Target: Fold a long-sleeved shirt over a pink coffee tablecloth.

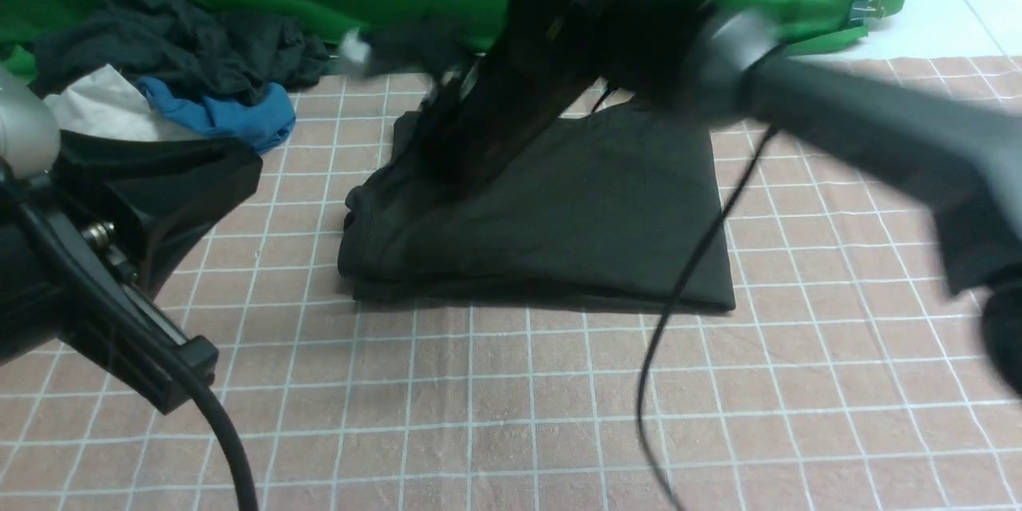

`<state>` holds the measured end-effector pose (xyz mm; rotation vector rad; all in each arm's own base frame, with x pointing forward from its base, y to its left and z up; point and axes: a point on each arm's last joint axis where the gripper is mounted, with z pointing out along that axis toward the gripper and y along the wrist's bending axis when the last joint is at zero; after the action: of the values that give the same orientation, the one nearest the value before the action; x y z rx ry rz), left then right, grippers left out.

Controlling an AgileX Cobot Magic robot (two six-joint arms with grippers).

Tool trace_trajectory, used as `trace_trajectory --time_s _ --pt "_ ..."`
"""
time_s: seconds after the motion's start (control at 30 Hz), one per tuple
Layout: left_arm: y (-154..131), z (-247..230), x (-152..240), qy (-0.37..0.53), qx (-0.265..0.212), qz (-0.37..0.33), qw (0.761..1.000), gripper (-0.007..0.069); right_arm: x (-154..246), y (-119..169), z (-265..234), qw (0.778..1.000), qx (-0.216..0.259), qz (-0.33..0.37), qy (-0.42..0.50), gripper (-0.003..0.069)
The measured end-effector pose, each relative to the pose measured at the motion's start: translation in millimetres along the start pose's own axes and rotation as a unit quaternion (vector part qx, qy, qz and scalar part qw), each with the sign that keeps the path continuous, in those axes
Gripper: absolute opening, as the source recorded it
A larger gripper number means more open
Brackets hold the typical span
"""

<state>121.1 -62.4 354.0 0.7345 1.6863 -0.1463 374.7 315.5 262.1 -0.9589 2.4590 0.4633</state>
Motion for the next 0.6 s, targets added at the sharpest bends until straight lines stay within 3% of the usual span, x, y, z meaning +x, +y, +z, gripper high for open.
trace_trajectory --time_s 0.17,0.27,0.3,0.4,0.6 --pt "-1.5 -21.7 -2.2 -0.039 -0.015 0.004 0.999 0.0017 20.5 -66.7 -65.6 0.988 0.150 0.038 0.025 0.0039" --pt "-3.9 -30.2 3.1 -0.054 -0.022 0.005 0.998 0.0017 42.5 -94.9 -67.2 0.981 0.174 0.073 0.048 0.0039" --pt "-6.5 -38.0 8.3 -0.069 -0.027 0.003 0.997 0.0017 64.7 -116.4 -58.9 0.976 0.179 0.105 0.067 0.0040" --pt "-11.9 -46.5 21.2 -0.083 -0.032 -0.002 0.996 0.0017 99.2 -146.2 -41.2 0.970 0.154 0.169 0.080 0.0040" --pt "-19.7 -49.5 44.3 -0.089 -0.036 -0.008 0.995 0.0017 135.2 -160.2 -8.7 0.967 0.112 0.213 0.084 0.0040"
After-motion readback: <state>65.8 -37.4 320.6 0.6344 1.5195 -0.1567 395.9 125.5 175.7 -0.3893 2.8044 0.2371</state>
